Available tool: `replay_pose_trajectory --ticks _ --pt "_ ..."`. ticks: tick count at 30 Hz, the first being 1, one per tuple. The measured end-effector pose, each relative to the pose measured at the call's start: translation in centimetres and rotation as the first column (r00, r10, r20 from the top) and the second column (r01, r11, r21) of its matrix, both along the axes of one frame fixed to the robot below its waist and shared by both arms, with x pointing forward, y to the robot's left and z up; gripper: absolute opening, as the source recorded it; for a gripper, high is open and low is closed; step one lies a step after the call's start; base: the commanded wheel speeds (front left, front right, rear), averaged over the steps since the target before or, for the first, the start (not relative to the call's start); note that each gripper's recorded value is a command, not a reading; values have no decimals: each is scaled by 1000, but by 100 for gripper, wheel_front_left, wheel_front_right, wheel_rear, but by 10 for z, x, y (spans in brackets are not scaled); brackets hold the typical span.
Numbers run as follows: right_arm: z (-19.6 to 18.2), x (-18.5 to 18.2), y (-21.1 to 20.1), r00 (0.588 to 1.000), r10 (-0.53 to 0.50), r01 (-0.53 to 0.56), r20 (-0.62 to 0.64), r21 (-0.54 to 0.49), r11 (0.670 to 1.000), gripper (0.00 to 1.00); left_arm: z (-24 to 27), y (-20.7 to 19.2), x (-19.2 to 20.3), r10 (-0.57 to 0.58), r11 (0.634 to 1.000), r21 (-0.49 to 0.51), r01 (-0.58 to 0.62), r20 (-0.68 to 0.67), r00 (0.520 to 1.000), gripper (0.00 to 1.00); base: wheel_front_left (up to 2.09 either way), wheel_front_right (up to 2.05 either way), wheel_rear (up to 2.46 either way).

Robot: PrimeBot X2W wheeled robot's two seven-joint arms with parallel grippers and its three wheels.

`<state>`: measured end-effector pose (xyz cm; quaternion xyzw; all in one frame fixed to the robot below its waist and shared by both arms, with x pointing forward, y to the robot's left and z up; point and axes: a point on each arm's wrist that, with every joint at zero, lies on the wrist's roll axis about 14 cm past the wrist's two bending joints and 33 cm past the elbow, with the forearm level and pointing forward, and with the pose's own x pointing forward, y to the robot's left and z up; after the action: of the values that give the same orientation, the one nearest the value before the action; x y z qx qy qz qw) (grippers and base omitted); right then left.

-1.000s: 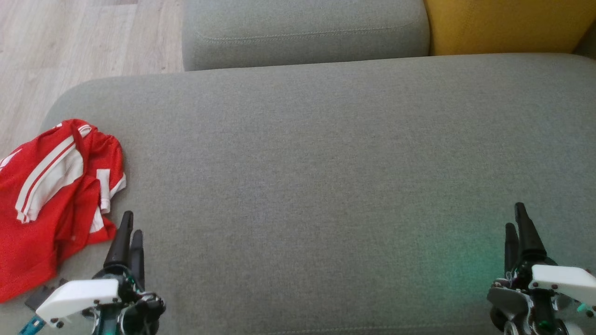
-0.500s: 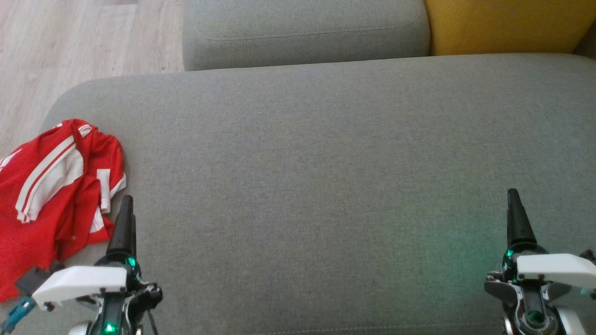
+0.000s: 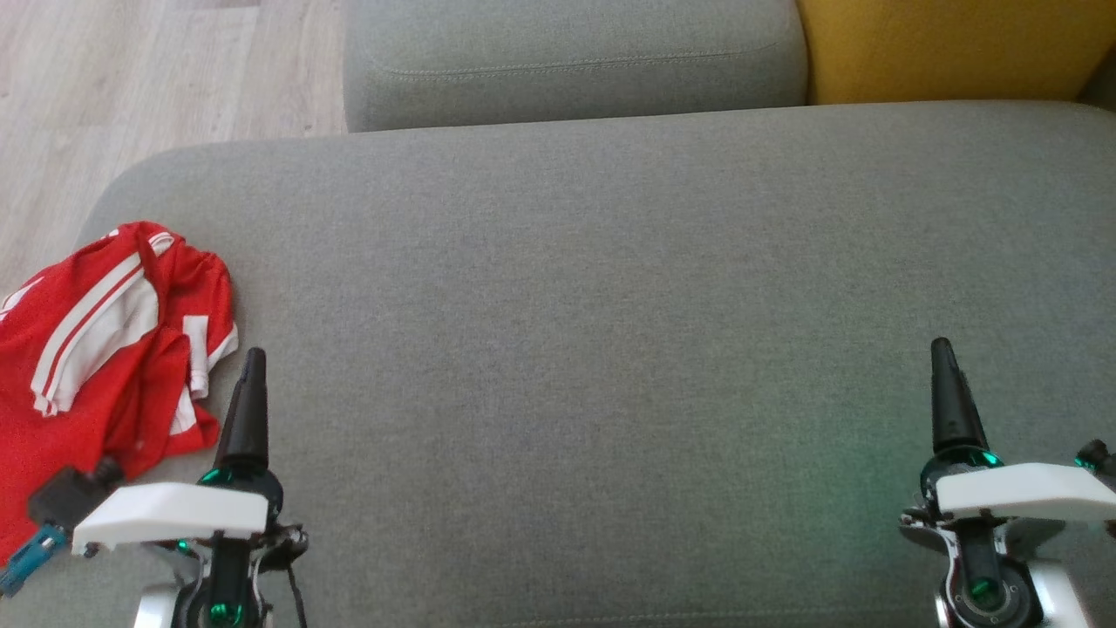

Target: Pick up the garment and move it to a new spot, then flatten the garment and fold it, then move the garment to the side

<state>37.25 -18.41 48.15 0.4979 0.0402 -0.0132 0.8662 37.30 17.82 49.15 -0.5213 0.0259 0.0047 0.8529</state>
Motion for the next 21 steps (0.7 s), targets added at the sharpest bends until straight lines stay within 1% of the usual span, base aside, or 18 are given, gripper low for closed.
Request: replay_pose_trajectory --ticks 5,9,15,21 --pt "4 1 4 1000 21 -19 13 -80 997 100 3 -2 1 -14 996 92 12 14 1000 100 0 0 0" --pt "7 2 7 999 44 -40 21 -153 987 100 6 -6 1 -31 987 157 27 26 999 100 0 0 0" --pt "9 2 12 997 73 -64 27 -254 965 100 11 -6 2 -38 969 244 26 47 998 100 0 0 0" --pt "11 3 17 995 98 -83 31 -334 939 100 16 -6 3 -44 947 322 20 67 997 100 0 0 0"
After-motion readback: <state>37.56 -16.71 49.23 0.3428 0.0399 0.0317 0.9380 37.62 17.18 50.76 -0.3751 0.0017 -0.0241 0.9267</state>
